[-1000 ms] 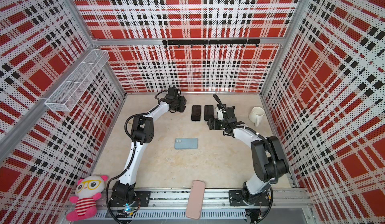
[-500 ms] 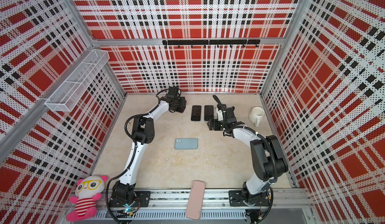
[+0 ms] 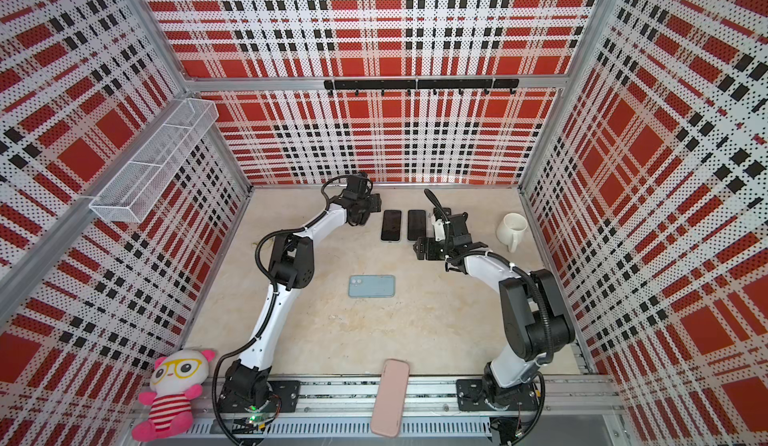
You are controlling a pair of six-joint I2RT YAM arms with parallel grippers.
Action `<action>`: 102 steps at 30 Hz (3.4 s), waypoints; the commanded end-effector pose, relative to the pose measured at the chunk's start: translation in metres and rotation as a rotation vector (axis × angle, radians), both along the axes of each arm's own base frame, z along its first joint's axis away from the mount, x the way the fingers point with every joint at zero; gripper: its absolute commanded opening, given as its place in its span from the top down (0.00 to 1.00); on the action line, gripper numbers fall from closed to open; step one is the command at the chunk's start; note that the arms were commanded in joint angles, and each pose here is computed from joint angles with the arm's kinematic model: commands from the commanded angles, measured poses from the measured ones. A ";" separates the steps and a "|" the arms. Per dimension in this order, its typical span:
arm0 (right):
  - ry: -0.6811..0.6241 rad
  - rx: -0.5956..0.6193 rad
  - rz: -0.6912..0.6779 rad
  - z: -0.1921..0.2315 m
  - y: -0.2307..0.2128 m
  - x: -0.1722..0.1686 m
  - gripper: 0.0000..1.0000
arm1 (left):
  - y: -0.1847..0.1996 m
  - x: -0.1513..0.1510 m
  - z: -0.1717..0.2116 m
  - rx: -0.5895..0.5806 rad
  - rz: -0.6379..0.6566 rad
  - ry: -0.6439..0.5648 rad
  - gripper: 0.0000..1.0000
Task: Put the phone into the phone case
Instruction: 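Release the case and raise the left gripper toward the far phones, then lower the left gripper over the pink-edged black phone, then grasp the pink-edged black phone with the left gripper and lift it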
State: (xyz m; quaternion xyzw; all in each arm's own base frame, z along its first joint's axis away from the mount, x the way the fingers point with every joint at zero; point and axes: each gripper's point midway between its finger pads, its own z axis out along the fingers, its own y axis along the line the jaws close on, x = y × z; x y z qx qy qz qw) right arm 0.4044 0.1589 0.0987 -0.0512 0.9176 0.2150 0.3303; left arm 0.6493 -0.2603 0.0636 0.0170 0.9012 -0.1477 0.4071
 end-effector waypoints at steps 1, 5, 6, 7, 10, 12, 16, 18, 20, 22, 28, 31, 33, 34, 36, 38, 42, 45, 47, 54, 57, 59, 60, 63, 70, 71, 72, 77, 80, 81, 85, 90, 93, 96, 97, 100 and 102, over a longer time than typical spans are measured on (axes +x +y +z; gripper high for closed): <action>-0.016 -0.008 -0.003 0.006 -0.004 0.005 0.11 | 0.026 0.004 -0.026 -0.025 0.057 0.083 0.35; -0.015 -0.002 0.001 0.006 -0.004 0.007 0.11 | 0.035 -0.012 -0.054 -0.016 0.024 0.193 0.40; -0.015 -0.002 0.001 0.006 -0.003 0.007 0.11 | 0.036 -0.017 -0.059 0.009 0.010 0.216 0.41; -0.014 -0.001 0.000 0.006 -0.003 0.006 0.11 | 0.038 -0.022 -0.065 0.030 -0.001 0.240 0.42; -0.014 0.005 -0.005 0.007 -0.004 0.007 0.11 | 0.041 -0.037 -0.075 0.073 -0.047 0.301 0.43; -0.015 0.012 -0.004 0.008 -0.003 0.007 0.11 | 0.045 -0.048 -0.079 0.103 -0.065 0.346 0.44; -0.015 0.007 -0.008 0.009 -0.004 0.007 0.11 | 0.053 -0.078 -0.086 0.149 -0.098 0.432 0.49; -0.018 0.005 -0.010 0.010 -0.004 0.006 0.11 | 0.062 -0.096 -0.091 0.191 -0.101 0.471 0.52; -0.018 0.006 -0.009 0.010 -0.004 0.006 0.11 | 0.070 -0.120 -0.096 0.225 -0.115 0.519 0.52; -0.017 0.005 -0.011 0.010 -0.005 0.006 0.11 | 0.082 -0.136 -0.091 0.251 -0.100 0.534 0.52; -0.017 0.011 -0.007 0.011 -0.003 0.006 0.11 | 0.104 -0.141 -0.045 0.242 -0.034 0.476 0.52; -0.017 0.012 -0.010 0.011 -0.004 0.006 0.11 | 0.101 -0.128 -0.006 0.250 0.006 0.369 0.35; -0.019 0.013 -0.010 0.012 -0.004 0.006 0.11 | 0.103 -0.119 0.015 0.255 0.045 0.306 0.22; -0.018 0.012 -0.008 0.011 -0.003 0.006 0.11 | 0.106 -0.115 0.021 0.264 0.067 0.284 0.15; -0.020 0.011 -0.008 0.012 -0.004 0.006 0.11 | 0.114 -0.108 0.022 0.290 0.095 0.267 0.06; -0.021 0.009 -0.005 0.012 -0.004 0.005 0.11 | 0.119 -0.102 0.016 0.329 0.093 0.272 0.02; -0.030 0.005 -0.004 0.015 -0.005 0.004 0.09 | 0.131 -0.088 0.001 0.399 0.071 0.285 0.02; -0.031 0.001 -0.002 0.015 -0.005 0.003 0.09 | 0.137 -0.075 -0.001 0.461 0.023 0.274 0.02; -0.031 -0.003 -0.003 0.015 -0.007 0.003 0.09 | 0.141 -0.068 -0.001 0.496 0.001 0.268 0.02; -0.019 -0.002 -0.004 0.012 -0.006 0.004 0.09 | 0.153 -0.062 -0.019 0.485 -0.062 0.307 0.02; -0.013 0.001 -0.003 0.011 -0.006 0.004 0.09 | 0.160 -0.066 -0.034 0.470 -0.077 0.347 0.02; -0.015 0.001 -0.005 0.012 -0.006 0.004 0.09 | 0.162 -0.070 -0.045 0.458 -0.091 0.379 0.02; -0.014 0.000 -0.005 0.011 -0.006 0.005 0.09 | 0.164 -0.072 -0.050 0.455 -0.096 0.394 0.02; -0.013 0.003 -0.006 0.012 -0.006 0.005 0.09 | 0.167 -0.076 -0.063 0.431 -0.107 0.428 0.02; -0.009 0.003 -0.010 0.010 -0.006 0.005 0.09 | 0.164 -0.079 -0.081 0.389 -0.131 0.467 0.16; -0.008 0.004 -0.009 0.010 -0.006 0.005 0.09 | 0.163 -0.079 -0.082 0.385 -0.134 0.471 0.20; -0.008 0.003 -0.010 0.010 -0.006 0.005 0.09 | 0.161 -0.079 -0.085 0.381 -0.138 0.475 0.23; -0.006 0.002 -0.008 0.009 -0.006 0.005 0.09 | 0.159 -0.081 -0.086 0.375 -0.129 0.484 0.33; -0.014 0.001 -0.006 0.010 -0.006 0.006 0.08 | 0.158 -0.082 -0.074 0.347 -0.116 0.481 0.35; -0.021 0.001 -0.002 0.011 -0.005 0.006 0.08 | 0.156 -0.083 -0.068 0.331 -0.115 0.476 0.35; -0.063 0.040 0.026 0.021 0.001 0.004 0.07 | 0.149 -0.091 -0.040 0.291 -0.106 0.456 0.37; -0.114 0.088 0.026 0.038 0.005 0.004 0.09 | 0.138 -0.113 -0.011 0.277 -0.108 0.443 0.36; -0.147 0.137 0.031 0.051 0.009 0.003 0.10 | 0.131 -0.130 -0.002 0.265 -0.110 0.446 0.36; -0.169 0.170 0.040 0.060 0.013 0.002 0.11 | 0.129 -0.148 0.000 0.252 -0.105 0.457 0.36; -0.173 0.174 0.041 0.062 0.013 0.002 0.12 | 0.131 -0.154 0.000 0.251 -0.098 0.463 0.36; -0.180 0.176 0.044 0.065 0.013 0.000 0.12 | 0.117 -0.175 0.002 0.255 -0.117 0.464 0.36; -0.182 0.178 0.050 0.066 0.013 -0.001 0.13 | 0.117 -0.183 0.004 0.248 -0.112 0.461 0.36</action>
